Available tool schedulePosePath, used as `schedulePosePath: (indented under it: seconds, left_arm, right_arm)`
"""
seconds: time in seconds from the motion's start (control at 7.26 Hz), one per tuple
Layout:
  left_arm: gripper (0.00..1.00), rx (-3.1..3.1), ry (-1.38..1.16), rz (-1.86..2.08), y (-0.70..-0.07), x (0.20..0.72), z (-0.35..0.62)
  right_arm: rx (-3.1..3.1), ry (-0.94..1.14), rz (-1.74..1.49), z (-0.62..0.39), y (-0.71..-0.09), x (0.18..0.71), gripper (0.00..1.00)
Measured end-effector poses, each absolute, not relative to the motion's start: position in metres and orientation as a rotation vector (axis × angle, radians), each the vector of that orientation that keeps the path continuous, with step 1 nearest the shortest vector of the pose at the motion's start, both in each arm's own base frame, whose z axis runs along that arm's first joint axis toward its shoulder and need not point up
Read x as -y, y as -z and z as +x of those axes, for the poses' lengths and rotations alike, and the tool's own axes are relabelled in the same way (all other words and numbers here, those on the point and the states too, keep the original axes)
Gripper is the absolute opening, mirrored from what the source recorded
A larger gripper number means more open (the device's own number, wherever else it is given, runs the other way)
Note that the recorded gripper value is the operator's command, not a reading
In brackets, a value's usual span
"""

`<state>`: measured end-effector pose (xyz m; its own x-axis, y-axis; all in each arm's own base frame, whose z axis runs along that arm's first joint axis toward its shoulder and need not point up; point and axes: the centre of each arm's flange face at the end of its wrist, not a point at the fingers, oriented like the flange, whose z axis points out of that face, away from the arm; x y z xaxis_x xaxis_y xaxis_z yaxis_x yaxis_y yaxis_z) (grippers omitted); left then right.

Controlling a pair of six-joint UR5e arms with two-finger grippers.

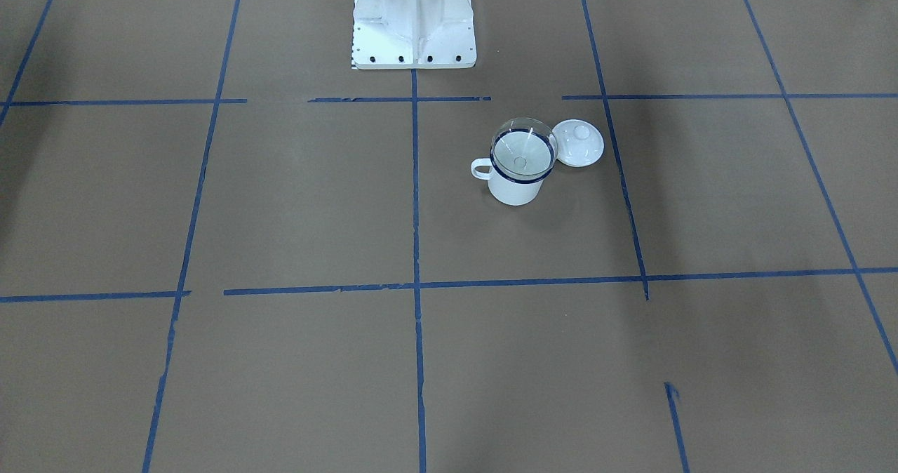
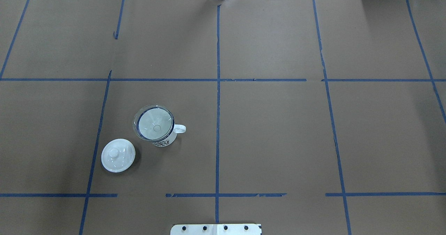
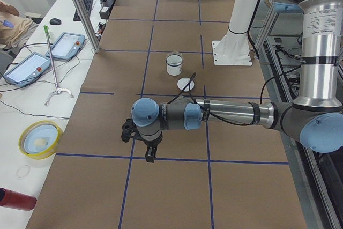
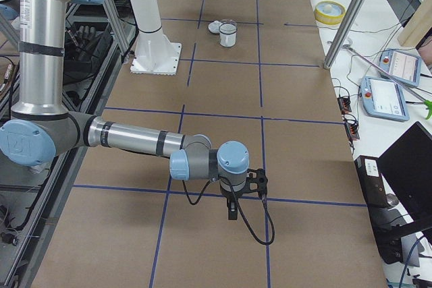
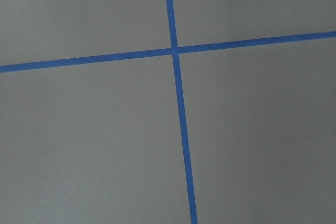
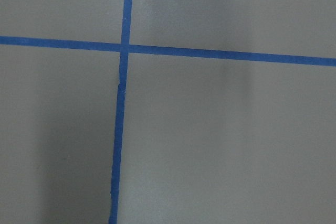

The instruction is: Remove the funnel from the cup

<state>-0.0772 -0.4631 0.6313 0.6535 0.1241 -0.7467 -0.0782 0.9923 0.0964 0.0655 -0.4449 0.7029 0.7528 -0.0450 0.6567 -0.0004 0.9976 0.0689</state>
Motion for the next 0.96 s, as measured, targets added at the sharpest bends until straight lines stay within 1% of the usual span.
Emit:
schedulePosePath:
  seconds: [0.69,0.96]
  left_arm:
    - [1.0,-0.85,-0.118,0.076,-0.624,0.462,-0.08]
    - [1.0,-0.853,-0.096,0.099,-0.604,0.462,-0.078]
  right_arm:
    - [0.718,0.024,0.066,0.066,-0.703,0.445,1.0]
    - [0.718,0.024,0.066,0.065,-0.703,0.445,1.0]
